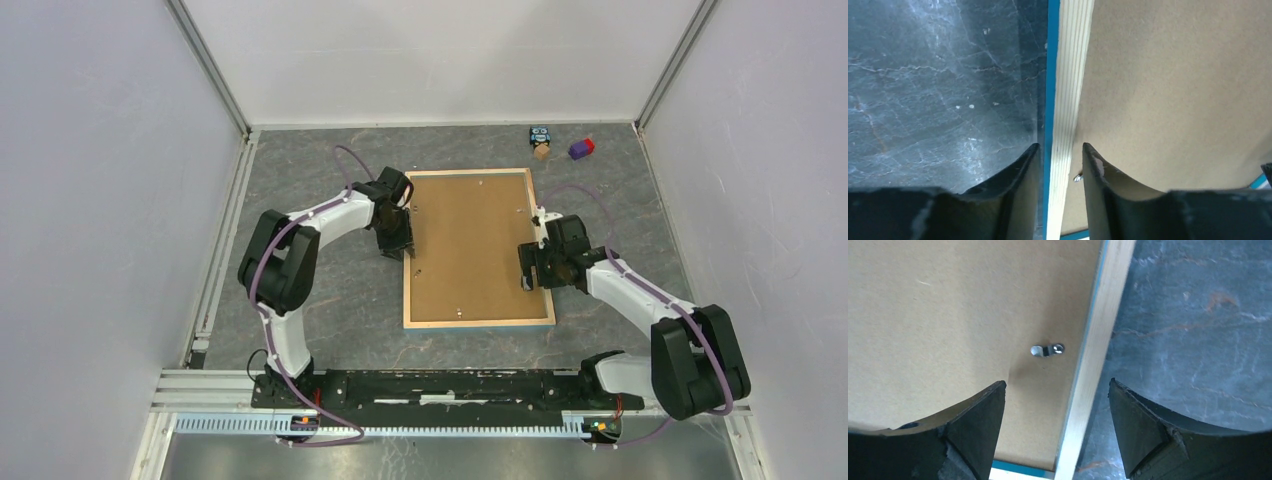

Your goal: Put the photo into the frame

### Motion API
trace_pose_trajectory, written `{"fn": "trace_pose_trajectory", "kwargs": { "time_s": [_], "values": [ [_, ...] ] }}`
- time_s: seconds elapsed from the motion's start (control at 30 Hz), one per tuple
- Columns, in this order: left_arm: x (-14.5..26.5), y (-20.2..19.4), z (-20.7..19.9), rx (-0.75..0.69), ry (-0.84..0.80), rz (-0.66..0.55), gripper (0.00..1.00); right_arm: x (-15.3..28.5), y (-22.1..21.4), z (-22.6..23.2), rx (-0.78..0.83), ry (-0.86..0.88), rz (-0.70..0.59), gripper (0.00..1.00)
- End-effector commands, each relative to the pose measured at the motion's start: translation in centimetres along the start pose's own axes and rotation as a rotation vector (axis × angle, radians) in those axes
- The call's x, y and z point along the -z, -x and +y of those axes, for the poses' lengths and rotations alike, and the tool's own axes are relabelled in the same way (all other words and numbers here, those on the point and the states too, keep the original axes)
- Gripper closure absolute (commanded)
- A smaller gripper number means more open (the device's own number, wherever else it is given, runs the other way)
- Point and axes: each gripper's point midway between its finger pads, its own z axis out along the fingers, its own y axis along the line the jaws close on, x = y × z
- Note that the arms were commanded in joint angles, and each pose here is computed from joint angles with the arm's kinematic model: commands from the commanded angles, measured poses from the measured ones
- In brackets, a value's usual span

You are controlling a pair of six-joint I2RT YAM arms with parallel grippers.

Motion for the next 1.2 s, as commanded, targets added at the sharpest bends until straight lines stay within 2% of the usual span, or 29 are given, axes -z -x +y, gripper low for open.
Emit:
{"fn": "trace_pose_trajectory", "kwargs": {
  "time_s": [0.0,0.1,0.2,0.27,0.4,0.63,0.83,1.17],
  "values": [
    [-0.6,0.7,0.5,-0.033,0.079,-0.017,0.63,1.7,1.1,-2.3,0.027,-0.146,-0.022,0.19],
    [-1.4,0.4,1.1,-0.041,0.101,-0.005,0.80,2.0,1.0,-2.2,0.022,-0.137,-0.023,0.18],
    [-1.7,0.0,1.3,-0.025,0.106,0.004,0.86,2.0,1.0,-0.6,0.027,-0.088,-0.017,0.19],
    [-1.6,0.0,1.3,-0.025,0.107,-0.004,0.92,2.0,1.3,-0.8,0.028,-0.113,-0.031,0.18],
    [-1.0,0.5,1.4,-0.043,0.117,-0.028,0.98,2.2,2.9,-2.5,0.034,-0.224,-0.057,0.18],
    [-0.7,0.6,1.2,-0.046,0.111,-0.028,0.98,1.0,4.7,-2.1,-0.092,-0.226,-0.076,0.24],
    [-0.7,0.4,1.1,-0.044,0.108,-0.022,0.98,0.9,4.2,-2.0,-0.066,-0.220,-0.046,0.30],
    [-1.2,-0.2,1.2,-0.030,0.104,0.007,0.98,-0.5,3.8,-1.8,-0.111,-0.246,-0.013,0.28]
  ]
}}
